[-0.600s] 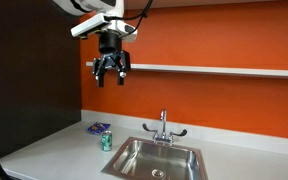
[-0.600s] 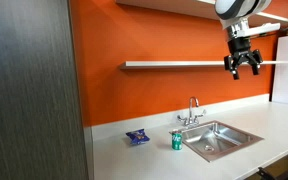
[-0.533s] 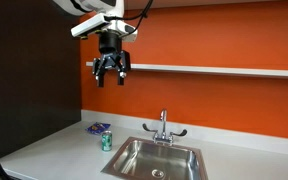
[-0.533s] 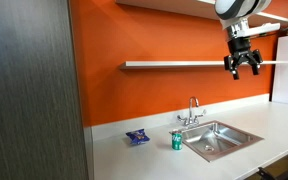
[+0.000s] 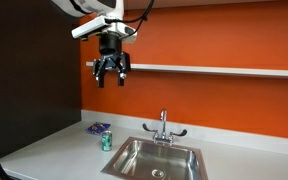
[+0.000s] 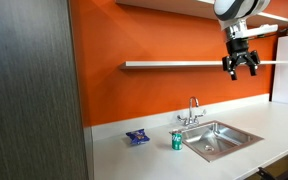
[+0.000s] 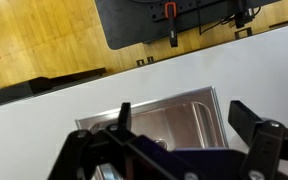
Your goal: Pick up the can and put it in the sink
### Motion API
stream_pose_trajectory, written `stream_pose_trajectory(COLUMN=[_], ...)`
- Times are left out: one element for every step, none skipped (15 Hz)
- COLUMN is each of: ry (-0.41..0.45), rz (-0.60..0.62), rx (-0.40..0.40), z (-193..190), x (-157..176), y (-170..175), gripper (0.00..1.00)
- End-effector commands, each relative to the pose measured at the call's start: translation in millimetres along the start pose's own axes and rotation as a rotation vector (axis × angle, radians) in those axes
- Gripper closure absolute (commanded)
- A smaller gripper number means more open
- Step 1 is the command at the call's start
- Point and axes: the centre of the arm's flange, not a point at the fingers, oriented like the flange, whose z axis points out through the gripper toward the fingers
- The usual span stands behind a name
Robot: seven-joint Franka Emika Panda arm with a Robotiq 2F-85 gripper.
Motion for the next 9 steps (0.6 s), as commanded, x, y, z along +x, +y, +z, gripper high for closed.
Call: stream_pose_trajectory(ry=[0.03,0.037,0.037,0.038,0.035,0.032,0.028,0.028,0.029], rz=[-0.018,-0.035,-0.05,-0.076,-0.106,-0.136,-0.169,-0.192,-0.218], rx=[0.012,0.02,0.028,0.031,0.026,0.027,0.022,0.017,0.016], z=[8,11,13,18,22,26,31,34,36], x=[27,34,41,46,51,55,58,61,62], y=[-29,-39,-50,-62,-75,-87,-101,-112,-122], gripper=[0.0,0.0,0.0,0.0,0.0,0.0,0.0,0.0,0.0])
